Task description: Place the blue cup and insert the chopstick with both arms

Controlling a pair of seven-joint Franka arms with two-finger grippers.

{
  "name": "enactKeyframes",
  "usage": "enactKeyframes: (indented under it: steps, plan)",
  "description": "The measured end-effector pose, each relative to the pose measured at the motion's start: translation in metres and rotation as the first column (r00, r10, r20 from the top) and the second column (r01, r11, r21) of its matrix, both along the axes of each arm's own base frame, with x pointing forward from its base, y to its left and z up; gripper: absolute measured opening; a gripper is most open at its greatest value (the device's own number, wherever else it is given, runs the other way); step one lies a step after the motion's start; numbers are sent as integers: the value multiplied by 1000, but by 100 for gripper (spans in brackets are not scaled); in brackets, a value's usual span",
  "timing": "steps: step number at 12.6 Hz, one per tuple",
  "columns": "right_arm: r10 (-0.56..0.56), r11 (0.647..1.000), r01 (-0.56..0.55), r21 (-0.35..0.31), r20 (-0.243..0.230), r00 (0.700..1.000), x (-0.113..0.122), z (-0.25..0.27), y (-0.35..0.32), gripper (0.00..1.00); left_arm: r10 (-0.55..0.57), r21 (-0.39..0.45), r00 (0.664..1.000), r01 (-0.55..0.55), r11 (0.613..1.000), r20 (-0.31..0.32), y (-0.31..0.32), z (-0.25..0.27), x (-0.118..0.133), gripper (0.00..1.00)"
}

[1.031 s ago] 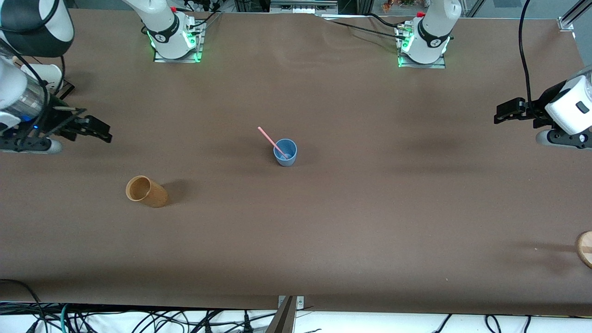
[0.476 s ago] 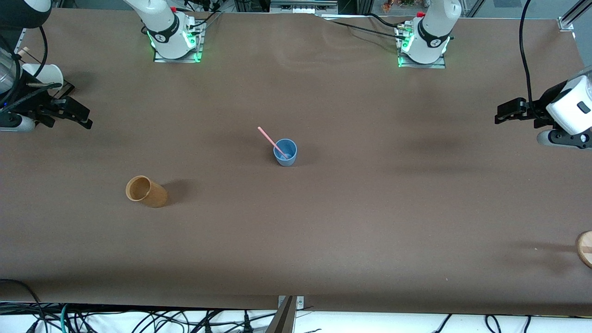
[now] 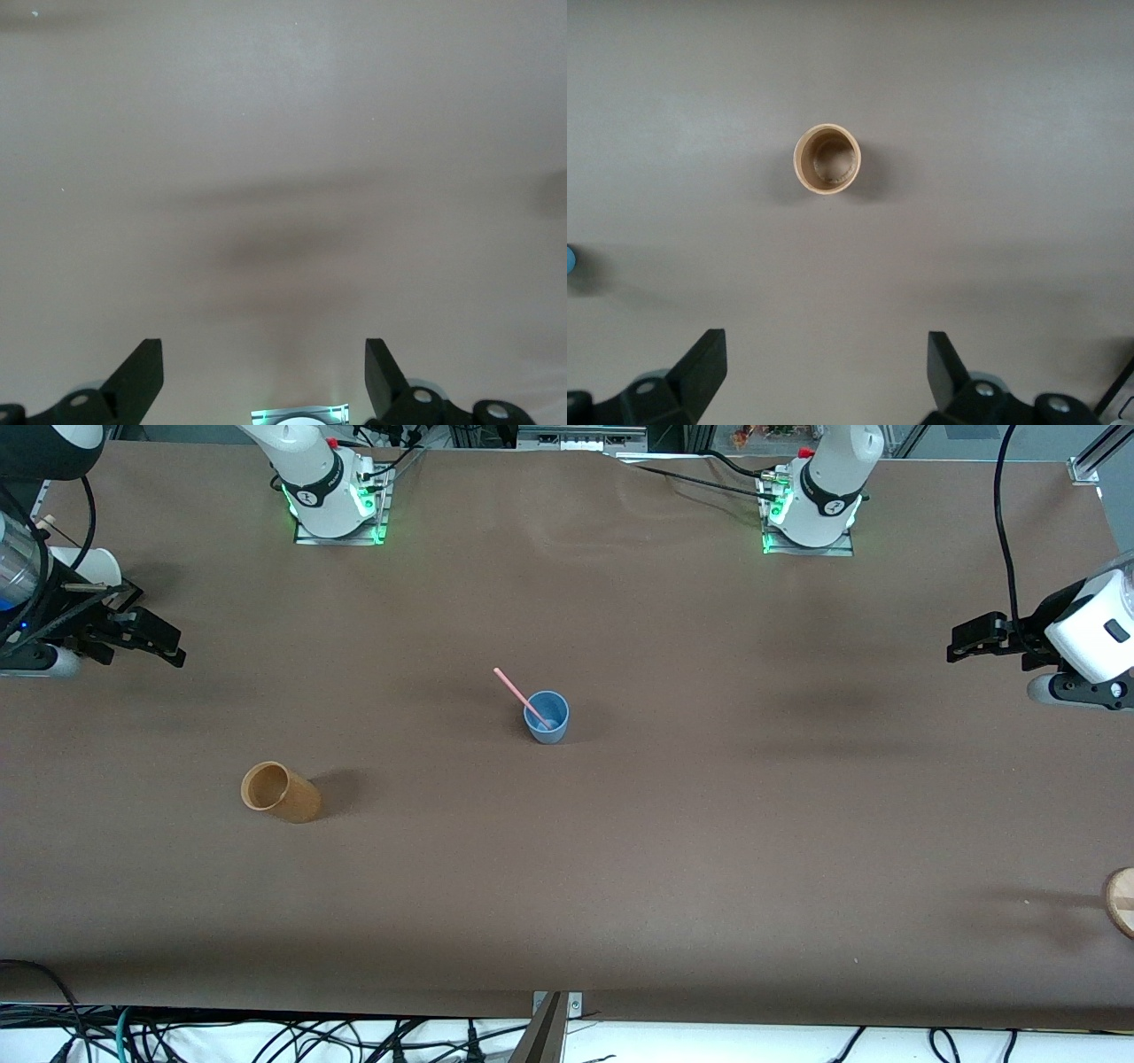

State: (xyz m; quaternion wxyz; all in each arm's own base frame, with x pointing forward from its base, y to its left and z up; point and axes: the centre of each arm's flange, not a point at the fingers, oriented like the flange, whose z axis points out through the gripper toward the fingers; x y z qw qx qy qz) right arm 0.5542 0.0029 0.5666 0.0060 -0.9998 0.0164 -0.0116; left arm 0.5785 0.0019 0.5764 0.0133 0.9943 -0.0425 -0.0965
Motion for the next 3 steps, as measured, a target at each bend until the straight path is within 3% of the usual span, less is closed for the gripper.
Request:
enactKeyframes:
  steps: [3]
  plan:
    - [-1,1000,1,-1,-7,1000,-1,-1,0,100,0,0,1000,0,1000,0,0,0,0,100]
